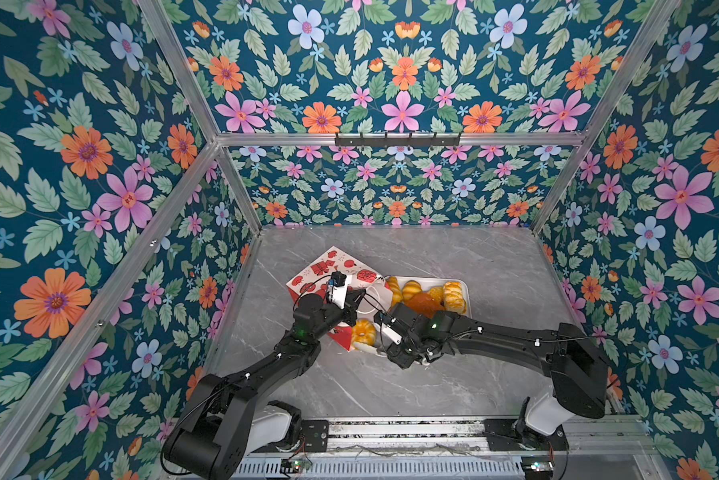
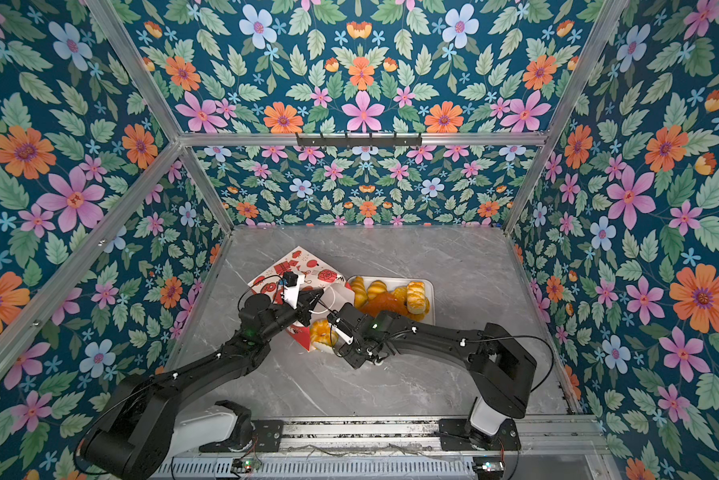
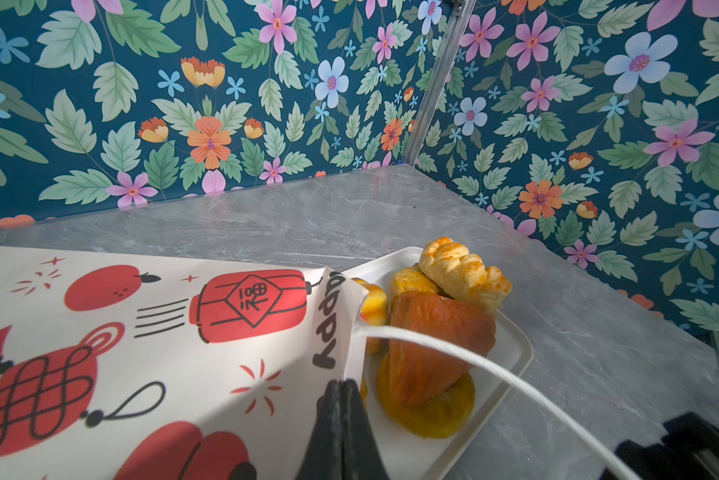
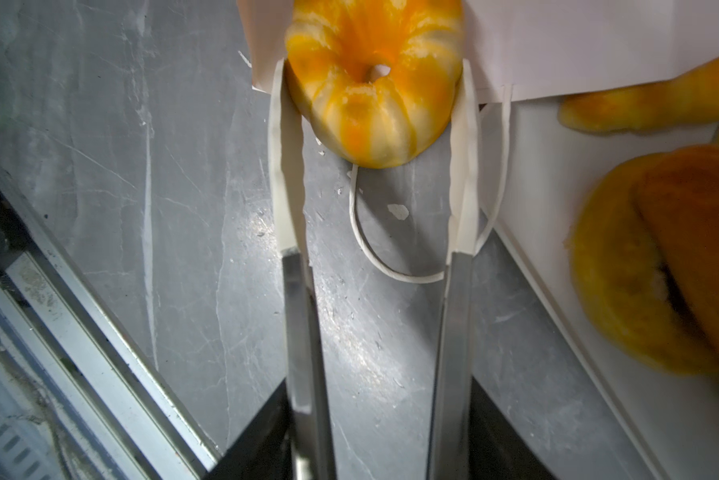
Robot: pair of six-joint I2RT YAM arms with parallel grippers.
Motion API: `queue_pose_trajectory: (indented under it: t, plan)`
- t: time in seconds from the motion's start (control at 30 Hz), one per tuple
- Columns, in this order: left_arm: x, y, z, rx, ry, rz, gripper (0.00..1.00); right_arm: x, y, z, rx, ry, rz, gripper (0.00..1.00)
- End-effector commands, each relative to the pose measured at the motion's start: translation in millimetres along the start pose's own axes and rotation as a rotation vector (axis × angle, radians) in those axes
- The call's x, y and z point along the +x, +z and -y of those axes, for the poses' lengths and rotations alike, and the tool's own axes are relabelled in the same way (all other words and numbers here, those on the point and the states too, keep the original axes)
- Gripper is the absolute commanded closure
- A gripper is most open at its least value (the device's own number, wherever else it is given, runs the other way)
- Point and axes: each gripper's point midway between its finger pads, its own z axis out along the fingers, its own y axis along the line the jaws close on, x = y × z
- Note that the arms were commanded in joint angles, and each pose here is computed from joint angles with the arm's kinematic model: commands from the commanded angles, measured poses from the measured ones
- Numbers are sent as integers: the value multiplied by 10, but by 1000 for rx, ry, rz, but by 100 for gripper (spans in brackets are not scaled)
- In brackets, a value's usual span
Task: Take the fake bread out of the paper bag
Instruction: 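Close the right-held tongs on the yellow ring bread and lift it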
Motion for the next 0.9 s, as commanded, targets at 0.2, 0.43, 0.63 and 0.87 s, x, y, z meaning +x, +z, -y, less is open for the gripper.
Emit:
queue_pose_trajectory:
  t: [0.2,0.43,0.63,0.87]
  plan:
    - [-69,15,-25,-10,-8,38,96,18,-267,26,6,16,34,50]
    - [-65,45,-116,-55,-30,45,96,236,-491,109,35,64,30,50]
    - [-67,33,-181,-93,-35,52,96,369,-752,223,72,131,79,50]
    - [-72,-18,-250,-139,-24,58,96,411,-1175,482,153,191,179,50]
